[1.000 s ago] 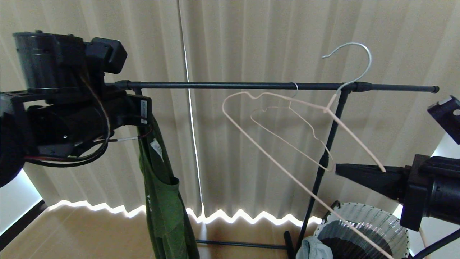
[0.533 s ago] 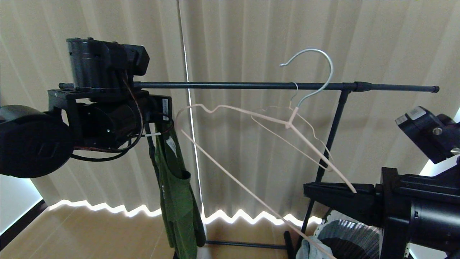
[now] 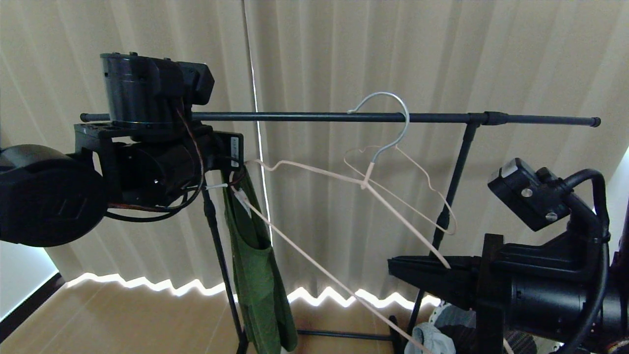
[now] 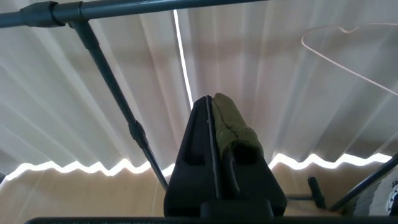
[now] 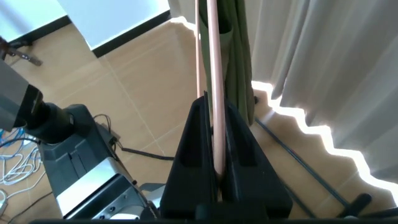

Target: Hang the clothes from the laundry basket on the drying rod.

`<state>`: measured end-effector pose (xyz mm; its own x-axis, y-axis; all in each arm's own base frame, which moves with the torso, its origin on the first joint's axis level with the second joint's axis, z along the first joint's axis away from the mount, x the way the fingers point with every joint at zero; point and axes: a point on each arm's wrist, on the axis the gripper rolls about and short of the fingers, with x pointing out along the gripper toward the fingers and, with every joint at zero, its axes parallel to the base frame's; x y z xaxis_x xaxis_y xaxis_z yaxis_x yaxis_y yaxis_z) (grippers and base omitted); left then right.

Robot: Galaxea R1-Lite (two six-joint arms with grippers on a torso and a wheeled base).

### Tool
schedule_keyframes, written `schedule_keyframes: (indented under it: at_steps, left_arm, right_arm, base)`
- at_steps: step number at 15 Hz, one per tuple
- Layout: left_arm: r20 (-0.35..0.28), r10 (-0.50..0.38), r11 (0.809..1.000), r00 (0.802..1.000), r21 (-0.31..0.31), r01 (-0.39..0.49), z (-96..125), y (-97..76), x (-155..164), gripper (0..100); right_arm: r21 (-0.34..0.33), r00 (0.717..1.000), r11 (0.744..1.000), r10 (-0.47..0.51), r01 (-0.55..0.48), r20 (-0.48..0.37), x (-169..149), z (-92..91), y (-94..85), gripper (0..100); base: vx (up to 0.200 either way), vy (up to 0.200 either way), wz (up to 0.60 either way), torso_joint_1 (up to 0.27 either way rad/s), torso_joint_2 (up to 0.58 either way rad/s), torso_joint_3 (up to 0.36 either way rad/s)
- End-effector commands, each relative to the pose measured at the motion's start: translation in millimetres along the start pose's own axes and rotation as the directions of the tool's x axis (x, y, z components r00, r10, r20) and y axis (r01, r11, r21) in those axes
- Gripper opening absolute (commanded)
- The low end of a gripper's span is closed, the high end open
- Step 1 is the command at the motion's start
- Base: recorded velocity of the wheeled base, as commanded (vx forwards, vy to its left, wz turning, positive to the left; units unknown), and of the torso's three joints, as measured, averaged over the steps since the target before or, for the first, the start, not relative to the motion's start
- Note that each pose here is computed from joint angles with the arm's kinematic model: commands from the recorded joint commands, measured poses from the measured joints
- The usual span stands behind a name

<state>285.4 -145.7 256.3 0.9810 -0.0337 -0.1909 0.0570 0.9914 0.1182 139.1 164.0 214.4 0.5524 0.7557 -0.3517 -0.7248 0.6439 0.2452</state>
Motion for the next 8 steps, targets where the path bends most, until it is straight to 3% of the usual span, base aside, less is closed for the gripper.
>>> schedule_keyframes:
  at_steps: [1,5,8]
  left_arm:
    - [0.001,0.002,1.000,1.000,0.000,-0.002,0,0.6,-1,0]
    - [-0.003,0.011,1.000,1.000,0.002,-0.011,-1,0.9,-1,0]
    - [-0.010,0.082,0.997,0.997,0.007,-0.082,-2,2.1,-2,0]
  right_arm:
    - [0.000,1.000,1.000,0.001,-0.001,-0.013,6,-0.1,0.4,0]
    - [0.012,0.999,1.000,-0.024,0.025,-0.021,20,4.4,-0.4,0]
    - [0.038,0.998,0.998,-0.054,0.055,-0.014,29,9.2,-0.9,0]
  base:
    - [0.000,0.000,0.00,0.000,0.00,0.000]
    - [0.000,0.000,0.00,0.000,0.00,0.000]
    - [0.000,0.000,0.00,0.000,0.00,0.000]
